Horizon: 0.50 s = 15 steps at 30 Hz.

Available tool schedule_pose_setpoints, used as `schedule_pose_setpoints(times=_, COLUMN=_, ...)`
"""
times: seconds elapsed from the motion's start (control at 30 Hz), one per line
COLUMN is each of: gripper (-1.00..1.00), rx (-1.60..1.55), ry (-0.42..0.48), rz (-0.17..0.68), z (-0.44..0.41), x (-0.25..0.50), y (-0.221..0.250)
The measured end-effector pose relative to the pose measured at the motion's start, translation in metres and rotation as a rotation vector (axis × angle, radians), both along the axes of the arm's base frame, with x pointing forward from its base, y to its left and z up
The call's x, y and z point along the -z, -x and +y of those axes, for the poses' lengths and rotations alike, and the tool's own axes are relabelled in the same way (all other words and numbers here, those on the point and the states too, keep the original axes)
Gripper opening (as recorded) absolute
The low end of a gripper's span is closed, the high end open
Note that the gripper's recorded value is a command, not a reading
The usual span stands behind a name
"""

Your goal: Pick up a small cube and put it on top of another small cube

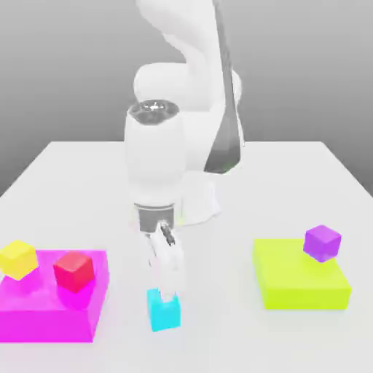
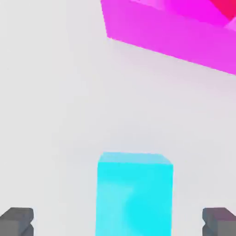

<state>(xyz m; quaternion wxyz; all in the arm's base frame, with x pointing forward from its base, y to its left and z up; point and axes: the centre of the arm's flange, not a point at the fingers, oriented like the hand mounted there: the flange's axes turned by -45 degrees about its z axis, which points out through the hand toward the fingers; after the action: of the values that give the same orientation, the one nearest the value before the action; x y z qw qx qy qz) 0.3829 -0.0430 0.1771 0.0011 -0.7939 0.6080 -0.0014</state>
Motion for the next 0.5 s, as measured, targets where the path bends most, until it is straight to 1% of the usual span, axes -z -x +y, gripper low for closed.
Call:
schedule_pose_setpoints(times=0.13, gripper=0.0, rx=0.003, ry=-0.001, rz=0.003, z=0.001, x=0.04, y=0.002)
schedule_pose_setpoints(times=0.17, gripper=-1.0, rx=0.003, ry=-0.001, rz=0.003, z=0.001, x=0.045, y=0.002)
schedule_pose_setpoints(times=0.37, gripper=-1.0, rx=0.003, ry=0.0, rz=0.001, z=0.001, x=0.047, y=0.002)
schedule_pose_setpoints(times=0.5, gripper=-1.0, rx=0.004, ry=-0.001, rz=0.001, z=0.001, x=0.019, y=0.001)
